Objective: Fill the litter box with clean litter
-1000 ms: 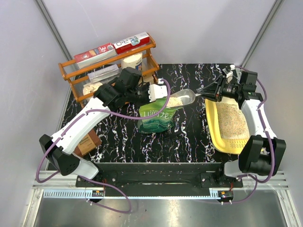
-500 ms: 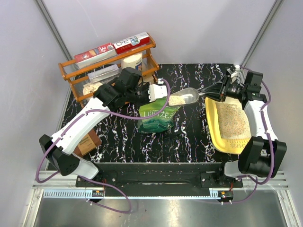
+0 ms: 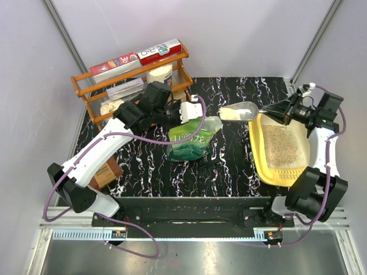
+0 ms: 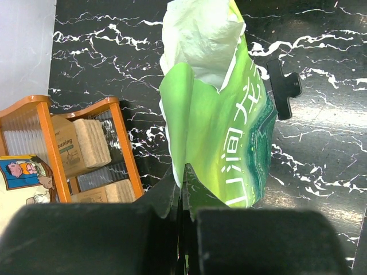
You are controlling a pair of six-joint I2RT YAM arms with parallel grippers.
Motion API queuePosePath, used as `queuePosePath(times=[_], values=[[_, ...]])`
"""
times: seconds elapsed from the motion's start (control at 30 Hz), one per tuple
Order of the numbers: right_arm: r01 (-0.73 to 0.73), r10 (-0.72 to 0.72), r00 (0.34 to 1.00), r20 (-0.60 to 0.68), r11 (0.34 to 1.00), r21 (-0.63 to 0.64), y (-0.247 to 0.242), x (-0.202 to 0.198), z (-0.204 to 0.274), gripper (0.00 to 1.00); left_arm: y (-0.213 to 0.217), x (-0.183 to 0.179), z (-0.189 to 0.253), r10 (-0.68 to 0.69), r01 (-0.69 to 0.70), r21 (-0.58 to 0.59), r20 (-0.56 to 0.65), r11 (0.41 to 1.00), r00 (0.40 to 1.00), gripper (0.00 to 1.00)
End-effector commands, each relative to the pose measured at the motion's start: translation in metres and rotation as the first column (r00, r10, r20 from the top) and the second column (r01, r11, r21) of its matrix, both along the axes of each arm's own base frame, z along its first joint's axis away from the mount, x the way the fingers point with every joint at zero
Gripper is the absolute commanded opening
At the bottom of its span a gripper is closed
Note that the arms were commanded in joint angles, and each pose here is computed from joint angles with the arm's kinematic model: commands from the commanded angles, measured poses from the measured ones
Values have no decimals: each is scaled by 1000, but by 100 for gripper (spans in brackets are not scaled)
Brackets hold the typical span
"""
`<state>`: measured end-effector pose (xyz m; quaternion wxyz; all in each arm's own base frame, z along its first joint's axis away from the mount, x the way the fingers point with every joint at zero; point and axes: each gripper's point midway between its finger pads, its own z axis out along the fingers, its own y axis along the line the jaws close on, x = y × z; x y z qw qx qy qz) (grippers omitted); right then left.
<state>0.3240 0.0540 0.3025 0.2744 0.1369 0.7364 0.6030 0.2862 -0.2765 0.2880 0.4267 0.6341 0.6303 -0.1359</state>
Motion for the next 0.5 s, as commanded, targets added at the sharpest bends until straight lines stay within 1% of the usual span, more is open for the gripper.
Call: queuePosePath(times=[0.0,0.2,0.3,0.43,0.47], values=[[55,-56,996,75,998,16,-32,-13,18,0,-16,9,72,-9,37,-178,157,983,987,0],[208,-210,974,81,978,33,-81,-27,19,0,-26,7,75,-44,70,-196,137,978,990,0],[260,-263,961,85,965,39,-98,-33,18,0,-31,6,75,-59,85,-201,130,976,990,0],[366,-367,925,96,930,23,-129,-38,12,0,-36,5,76,-76,99,-214,116,972,990,0],[409,-408,907,99,913,16,-142,-40,10,0,-38,3,76,-85,108,-217,114,970,990,0]])
